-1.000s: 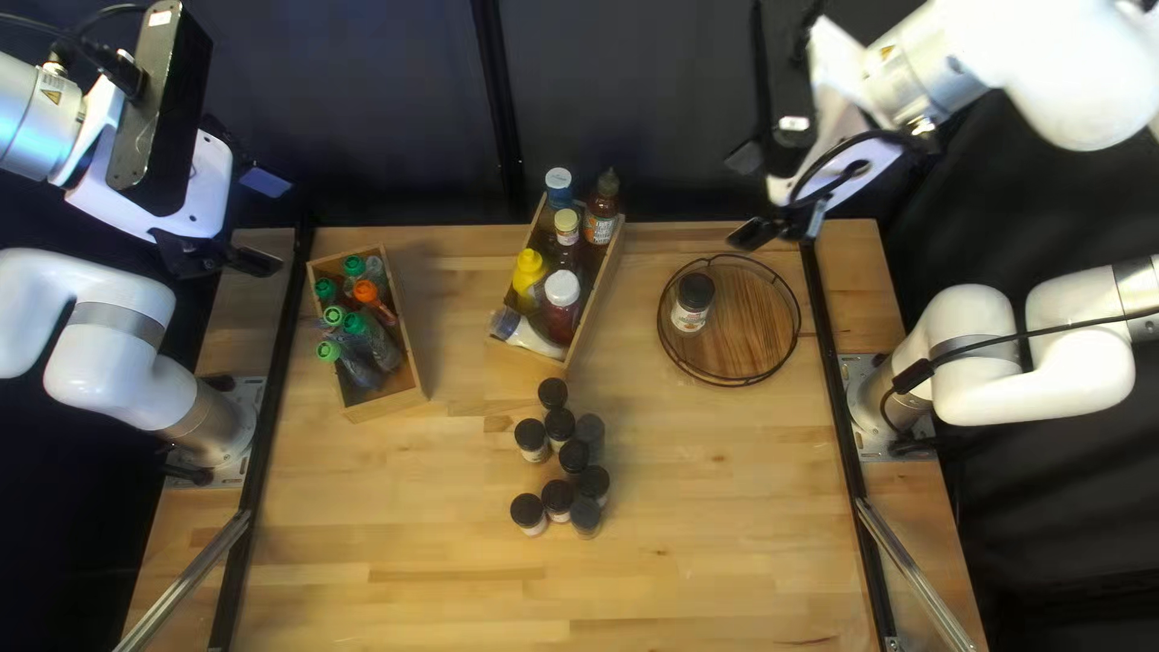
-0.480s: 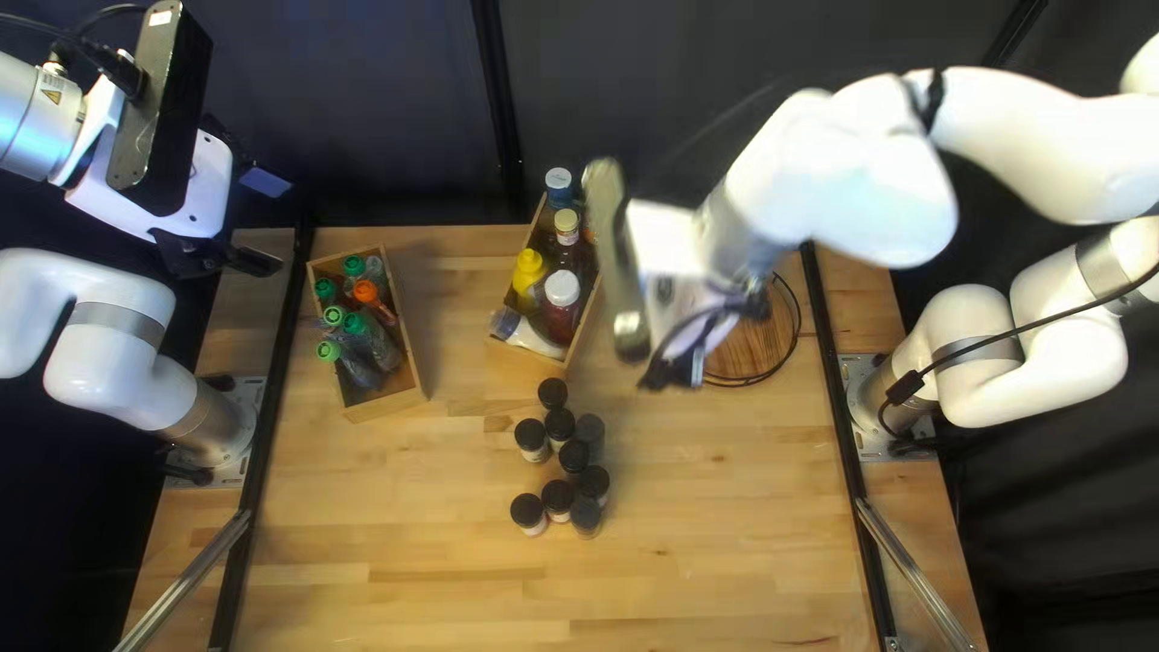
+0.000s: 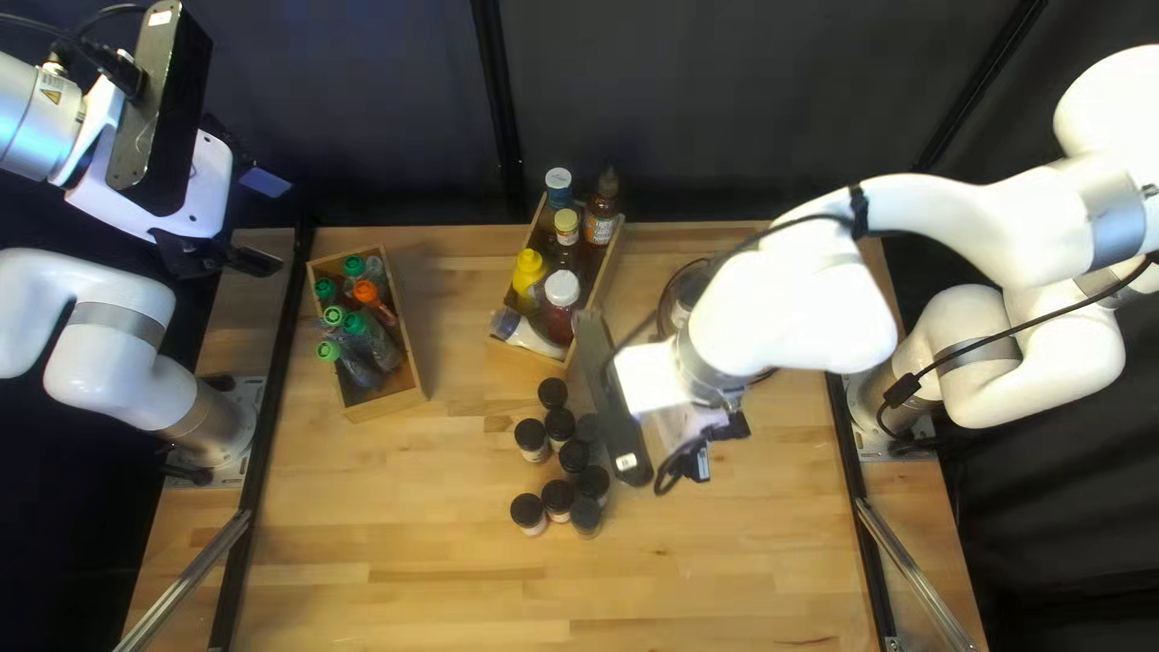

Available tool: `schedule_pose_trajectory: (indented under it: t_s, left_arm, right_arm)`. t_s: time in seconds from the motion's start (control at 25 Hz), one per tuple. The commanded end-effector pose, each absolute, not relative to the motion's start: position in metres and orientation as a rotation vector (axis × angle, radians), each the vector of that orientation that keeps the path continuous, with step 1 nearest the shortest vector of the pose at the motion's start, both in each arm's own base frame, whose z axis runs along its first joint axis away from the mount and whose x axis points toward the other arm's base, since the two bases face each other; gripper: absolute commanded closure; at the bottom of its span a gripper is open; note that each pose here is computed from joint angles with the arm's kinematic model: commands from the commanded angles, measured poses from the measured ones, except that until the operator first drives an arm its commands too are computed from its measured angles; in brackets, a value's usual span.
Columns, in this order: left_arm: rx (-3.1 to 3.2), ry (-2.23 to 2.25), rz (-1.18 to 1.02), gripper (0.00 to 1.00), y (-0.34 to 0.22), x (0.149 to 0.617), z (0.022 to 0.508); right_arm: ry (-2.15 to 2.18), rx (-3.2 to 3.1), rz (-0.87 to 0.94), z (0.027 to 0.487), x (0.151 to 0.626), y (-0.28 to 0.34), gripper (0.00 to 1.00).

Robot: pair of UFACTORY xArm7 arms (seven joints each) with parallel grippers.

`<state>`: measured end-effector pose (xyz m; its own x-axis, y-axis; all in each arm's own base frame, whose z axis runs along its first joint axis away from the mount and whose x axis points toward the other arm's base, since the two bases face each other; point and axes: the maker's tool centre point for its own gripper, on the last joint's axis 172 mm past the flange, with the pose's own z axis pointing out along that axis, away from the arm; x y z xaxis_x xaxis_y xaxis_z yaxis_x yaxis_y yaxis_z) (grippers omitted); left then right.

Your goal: Separate condiments, baby food and spices and place it in 3 different racks/containers

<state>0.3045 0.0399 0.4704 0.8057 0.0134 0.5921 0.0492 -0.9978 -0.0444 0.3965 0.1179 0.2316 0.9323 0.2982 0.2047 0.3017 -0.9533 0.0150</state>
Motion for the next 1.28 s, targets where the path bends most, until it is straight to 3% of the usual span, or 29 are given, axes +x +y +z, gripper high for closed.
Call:
schedule_pose_trajectory:
  t_s: [0.04, 0.56, 0.88, 1.28]
  left_arm:
    - [-2.93, -0.051, -0.96, 0.0, 0.04, 0.305, 0.47]
    - [-2.93, -0.051, -0.96, 0.0, 0.04, 0.305, 0.47]
    - [-2.93, -0.051, -0.96, 0.0, 0.04, 0.305, 0.47]
    - [-2.93, -0.051, -0.96, 0.0, 0.04, 0.305, 0.47]
  right_arm:
    - [-0.556, -3.064, -0.362, 0.194, 0.391, 0.103, 0.0]
    - [-0.526, -3.058, -0.57, 0.128, 0.412, 0.057, 0.0]
    - [-0.551, -3.055, -0.59, 0.106, 0.458, 0.056, 0.0]
    - [-0.574, -3.033, -0.58, 0.099, 0.473, 0.055, 0.0]
